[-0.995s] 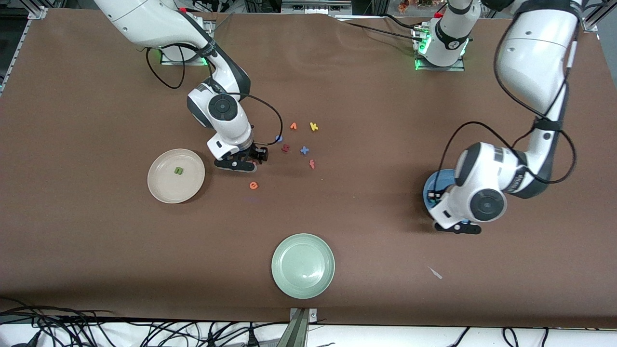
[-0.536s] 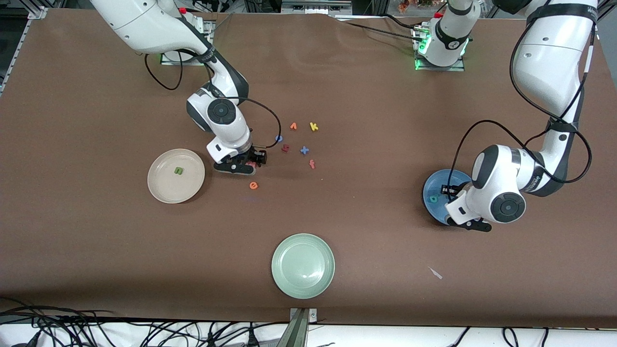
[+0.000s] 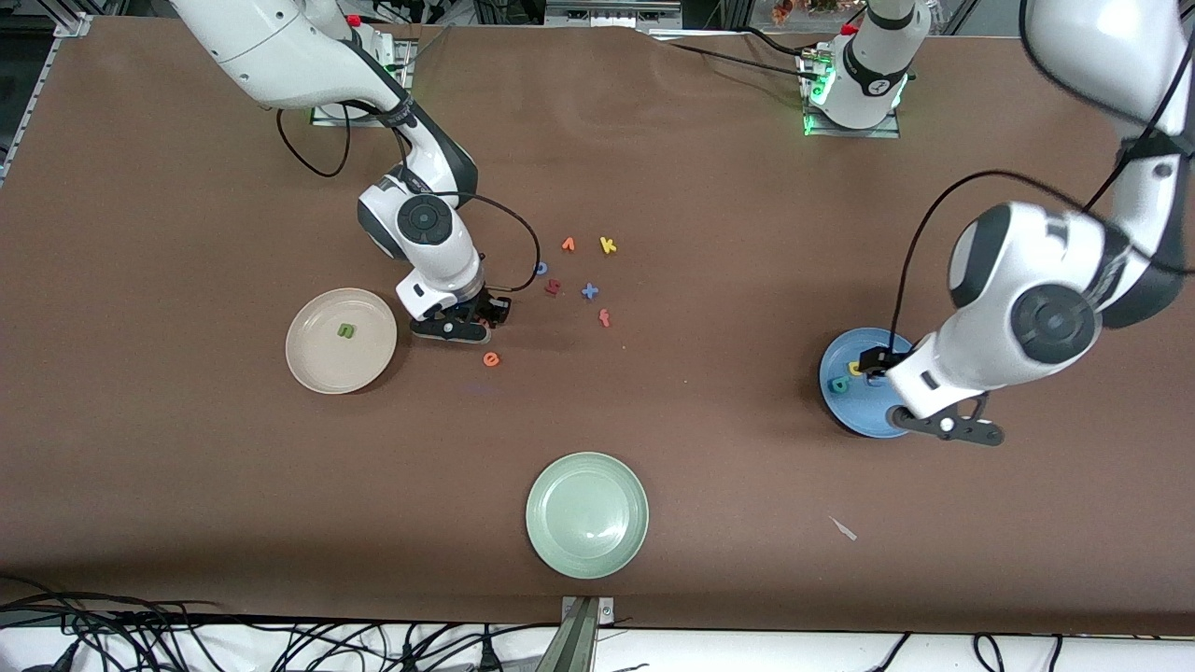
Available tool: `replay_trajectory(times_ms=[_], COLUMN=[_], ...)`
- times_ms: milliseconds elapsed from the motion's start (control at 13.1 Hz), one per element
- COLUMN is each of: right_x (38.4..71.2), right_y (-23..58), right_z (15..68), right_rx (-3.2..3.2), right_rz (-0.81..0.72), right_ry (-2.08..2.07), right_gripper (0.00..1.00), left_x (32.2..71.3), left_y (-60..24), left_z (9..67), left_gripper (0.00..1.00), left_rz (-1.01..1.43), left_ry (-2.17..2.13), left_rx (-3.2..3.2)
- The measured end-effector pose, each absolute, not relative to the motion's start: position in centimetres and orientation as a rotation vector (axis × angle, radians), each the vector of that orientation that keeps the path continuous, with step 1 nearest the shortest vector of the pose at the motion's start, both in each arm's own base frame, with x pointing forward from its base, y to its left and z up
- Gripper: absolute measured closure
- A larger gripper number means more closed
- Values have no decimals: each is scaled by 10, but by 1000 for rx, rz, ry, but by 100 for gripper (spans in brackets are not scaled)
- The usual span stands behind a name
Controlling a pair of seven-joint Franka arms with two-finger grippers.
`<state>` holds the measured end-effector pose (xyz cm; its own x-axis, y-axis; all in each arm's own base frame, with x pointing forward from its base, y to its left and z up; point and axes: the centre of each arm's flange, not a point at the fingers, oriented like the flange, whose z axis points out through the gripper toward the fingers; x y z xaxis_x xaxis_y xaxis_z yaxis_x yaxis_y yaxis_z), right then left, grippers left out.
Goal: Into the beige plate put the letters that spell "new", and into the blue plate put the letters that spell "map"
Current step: 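Drop the yellow D on the blue plate while the right gripper carries the pink W, then release the W on the beige plate while the left gripper withdraws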
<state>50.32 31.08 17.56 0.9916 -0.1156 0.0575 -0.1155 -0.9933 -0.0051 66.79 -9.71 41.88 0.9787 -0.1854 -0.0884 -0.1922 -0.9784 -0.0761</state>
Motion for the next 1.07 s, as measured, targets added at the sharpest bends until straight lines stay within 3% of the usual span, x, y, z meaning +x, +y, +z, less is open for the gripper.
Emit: replay_trajectory(times_ms=[230,459,689,995,1071], right_x=[506,523,548,559,555], right_y=[308,285,232,169,159], right_z=[177,192,224,244,240], right_rx=[-3137,-3201,-3283,-3341,-3347], right_rz=[-102,-115,-93,-30,-12], right_ry=[177,104,-32,-170,-178], right_gripper=[62,62,62,62,56], left_x=[644,605,569,555,555], left_y=[-91,-73,-75,-88,-87], left_z=[506,554,559,548,552], left_gripper=[0,0,0,0,0], left_rz=[-1,-56,-70,-2,-5], left_ry=[225,158,173,210,210], left_rx=[-3090,-3120,-3108,-3100,-3100])
